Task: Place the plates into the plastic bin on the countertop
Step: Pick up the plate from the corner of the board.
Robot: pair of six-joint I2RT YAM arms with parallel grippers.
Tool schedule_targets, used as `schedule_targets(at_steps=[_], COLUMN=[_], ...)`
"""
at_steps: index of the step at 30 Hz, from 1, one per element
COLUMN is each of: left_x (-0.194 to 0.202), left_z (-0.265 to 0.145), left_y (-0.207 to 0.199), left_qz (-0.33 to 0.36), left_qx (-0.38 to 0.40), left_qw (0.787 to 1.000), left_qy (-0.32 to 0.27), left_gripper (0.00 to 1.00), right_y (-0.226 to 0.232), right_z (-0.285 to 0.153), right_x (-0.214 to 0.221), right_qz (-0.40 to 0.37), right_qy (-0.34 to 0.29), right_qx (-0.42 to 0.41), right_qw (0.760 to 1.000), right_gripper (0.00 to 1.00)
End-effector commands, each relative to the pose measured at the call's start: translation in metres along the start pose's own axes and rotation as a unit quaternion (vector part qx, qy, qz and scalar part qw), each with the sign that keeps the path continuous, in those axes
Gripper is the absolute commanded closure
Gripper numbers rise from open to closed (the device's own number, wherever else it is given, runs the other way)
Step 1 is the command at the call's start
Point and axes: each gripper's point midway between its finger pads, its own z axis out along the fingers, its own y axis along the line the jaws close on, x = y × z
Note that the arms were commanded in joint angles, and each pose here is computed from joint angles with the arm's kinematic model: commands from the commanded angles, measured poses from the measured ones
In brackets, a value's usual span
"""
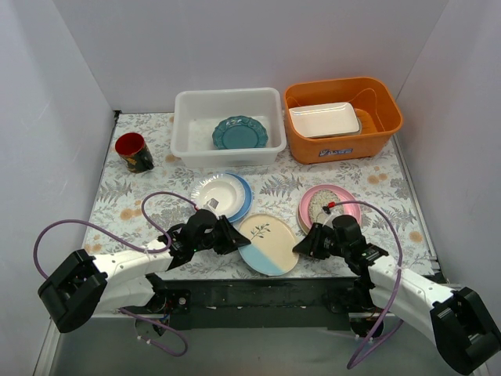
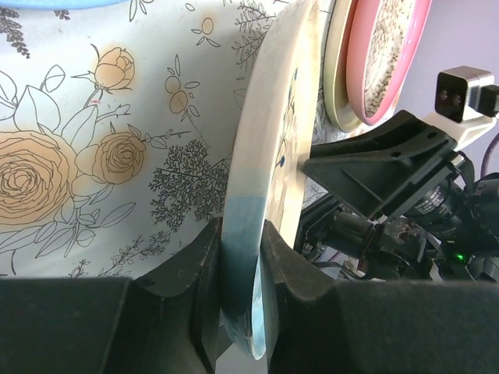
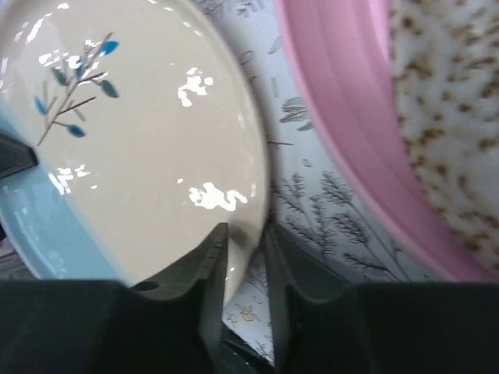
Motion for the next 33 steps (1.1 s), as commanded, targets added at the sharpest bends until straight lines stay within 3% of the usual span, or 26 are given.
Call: schedule_targets(at_steps=[1,5,8,29,33], left_x=[0.006,0.007,0.007,-0.012,-0.023], left_z=[0.0,-0.003,-0.007,-0.02,-0.026], left_y=[0.029,0.026,0.03,-0.007,-0.032], left_qz=[0.011,0.005,0.009,0.03,0.047], left_qx=[-0.056,-0.048,-0.063,-0.051,-0.041], left_qw=[0.998,0.999,0.998,0.998,0.997], left_qy=[0.006,0.007,0.007,-0.021,-0.035], left_gripper=[1.0,1.0,1.0,1.0,1.0], right_y=[0.016,0.021,0.027,0.038,0.034], right_z=[-0.005,-0.007,-0.01,-0.019,-0.023], right_x=[0.015,0.015,0.011,0.009,0.005], right_qz=[-0.016,-0.019,-0.03,-0.03,-0.033], right_qy=[0.039,0.036,0.026,0.015,0.013], right_qx=[-0.042,-0.059,-0.072,-0.093,-0.069], right_qw=[0.998,0.997,0.997,0.995,0.997], right_gripper=[0.57,0.28,0.17,0.09,0.02])
